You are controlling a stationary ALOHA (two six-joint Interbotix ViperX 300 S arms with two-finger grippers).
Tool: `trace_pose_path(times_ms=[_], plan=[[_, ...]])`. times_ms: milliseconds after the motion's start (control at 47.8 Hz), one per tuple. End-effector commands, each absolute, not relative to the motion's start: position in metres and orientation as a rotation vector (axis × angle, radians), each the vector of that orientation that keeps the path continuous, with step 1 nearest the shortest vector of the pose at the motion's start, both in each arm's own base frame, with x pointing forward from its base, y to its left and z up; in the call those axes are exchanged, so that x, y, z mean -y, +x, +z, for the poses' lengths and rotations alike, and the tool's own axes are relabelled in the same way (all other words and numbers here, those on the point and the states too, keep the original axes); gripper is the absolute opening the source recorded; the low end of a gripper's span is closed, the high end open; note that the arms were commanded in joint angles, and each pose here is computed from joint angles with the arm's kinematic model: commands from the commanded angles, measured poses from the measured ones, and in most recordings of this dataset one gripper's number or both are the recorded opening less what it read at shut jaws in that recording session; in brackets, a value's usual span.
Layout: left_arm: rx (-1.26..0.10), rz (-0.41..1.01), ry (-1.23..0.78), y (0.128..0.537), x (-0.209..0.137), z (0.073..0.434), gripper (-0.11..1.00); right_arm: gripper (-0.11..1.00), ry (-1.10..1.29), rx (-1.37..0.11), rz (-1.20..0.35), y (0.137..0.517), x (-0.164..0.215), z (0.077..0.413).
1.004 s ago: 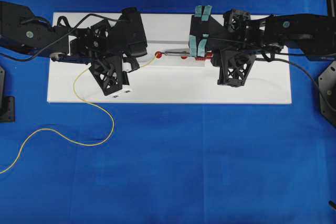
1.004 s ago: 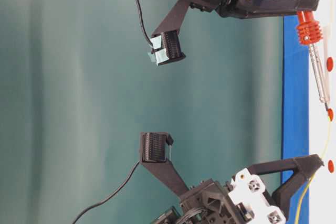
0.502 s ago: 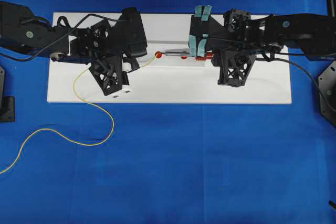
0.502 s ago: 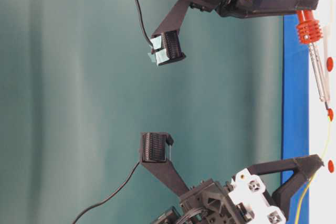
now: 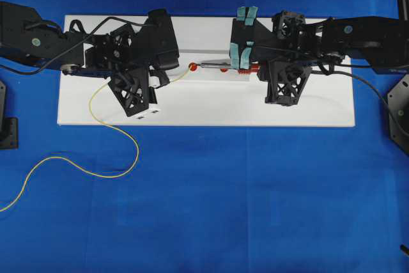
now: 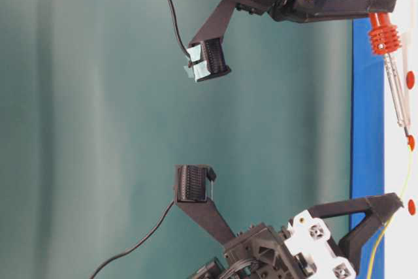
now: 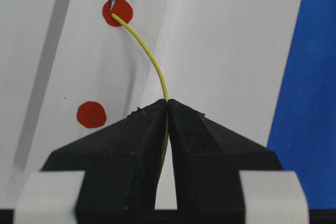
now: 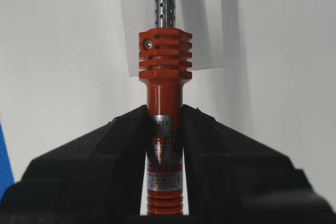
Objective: Touch the tip of the soldering iron to the tip of the solder at the mark.
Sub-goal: 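Hold the iron tip against the wire tip at the middle dot, then separate the tools and shift the wire toward the right dot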
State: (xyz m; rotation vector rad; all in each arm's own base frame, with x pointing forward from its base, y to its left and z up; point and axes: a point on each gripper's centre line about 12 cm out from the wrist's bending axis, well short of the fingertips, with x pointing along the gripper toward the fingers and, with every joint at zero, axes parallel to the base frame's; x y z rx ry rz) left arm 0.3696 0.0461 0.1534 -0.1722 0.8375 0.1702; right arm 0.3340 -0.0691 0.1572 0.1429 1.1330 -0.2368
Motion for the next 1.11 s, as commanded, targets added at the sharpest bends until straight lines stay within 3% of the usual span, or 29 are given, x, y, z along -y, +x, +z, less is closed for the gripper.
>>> trace_pose_path(times_ms=[0,795,1088], plan=[[-0.808,0.169,-0.169,0.372,-0.047,0.162,0.03,0.06,0.137,-1.098,-0.237,0.34,0.07,0.168],[-0.81,0.169,-0.169,0.372,-0.046,0.163,0.03,0.06,0.139,-1.098,-0.238,0.34,0.07,0.167],[-0.751,0.145,-0.151,0.355,-0.038,0.195,0.03,0.06,0.14,-1.098,-0.238,0.34,0.07,0.167]])
